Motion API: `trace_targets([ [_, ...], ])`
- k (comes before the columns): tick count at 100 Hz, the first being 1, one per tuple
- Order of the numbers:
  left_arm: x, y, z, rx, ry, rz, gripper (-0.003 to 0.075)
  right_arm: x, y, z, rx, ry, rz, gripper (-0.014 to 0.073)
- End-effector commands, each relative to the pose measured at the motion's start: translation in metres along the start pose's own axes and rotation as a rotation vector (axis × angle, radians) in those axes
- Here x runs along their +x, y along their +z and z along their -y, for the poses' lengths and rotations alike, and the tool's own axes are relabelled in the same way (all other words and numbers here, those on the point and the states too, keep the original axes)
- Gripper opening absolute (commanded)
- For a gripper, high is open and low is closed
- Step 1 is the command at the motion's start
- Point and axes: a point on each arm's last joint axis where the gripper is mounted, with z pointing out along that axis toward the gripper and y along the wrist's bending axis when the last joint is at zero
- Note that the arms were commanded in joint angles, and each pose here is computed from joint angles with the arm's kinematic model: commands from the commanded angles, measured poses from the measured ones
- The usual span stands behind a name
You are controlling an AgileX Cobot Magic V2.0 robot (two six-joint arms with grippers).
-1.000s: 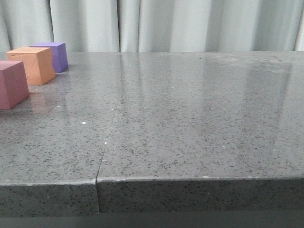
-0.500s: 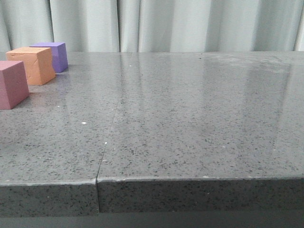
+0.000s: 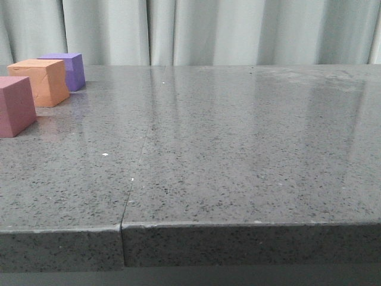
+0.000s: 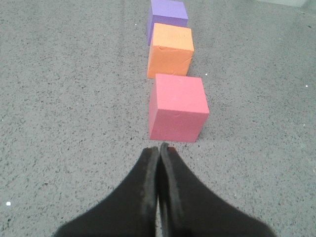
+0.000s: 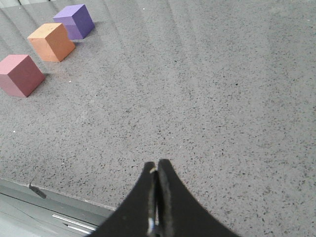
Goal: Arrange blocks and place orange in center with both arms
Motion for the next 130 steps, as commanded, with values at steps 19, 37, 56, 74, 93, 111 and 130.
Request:
trace_targets([
  [19, 0.004, -0.003, 0.002, 0.074, 0.096, 0.163, -0.0020, -0.014, -0.004, -0.005, -0.029, -0.006, 0.095, -0.0068],
  [37, 0.010, -0.001, 0.003, 0.095, 0.183, 0.266, -0.0020, -0.014, -0.004, -0.005, -0.029, -0.006, 0.095, -0.0068],
  [56, 0.019, 0.001, -0.002, 0.070, 0.182, 0.352, -0.0020, -0.014, -0.004, -0.005, -0.029, -0.006, 0.095, -0.0068],
  [74, 0.038, 0.005, -0.008, 0.061, 0.175, 0.448, -0.0020, -0.014, -0.004, -0.005, -0.029, -0.006, 0.095, -0.0068],
  [93, 0.062, 0.010, -0.015, 0.030, 0.168, 0.482, -0.0020, -0.014, -0.004, -0.005, -0.029, -0.006, 0.095, -0.0068],
  [111, 0.083, 0.011, -0.020, 0.025, 0.166, 0.525, -0.0020, -0.014, -0.004, -0.005, -0.029, -0.006, 0.095, -0.0068],
  [130, 0.099, 0.014, -0.025, -0.006, 0.160, 0.568, -0.0020, -0.014, -0.004, -0.005, -0.029, -0.006, 0.095, -0.0068],
])
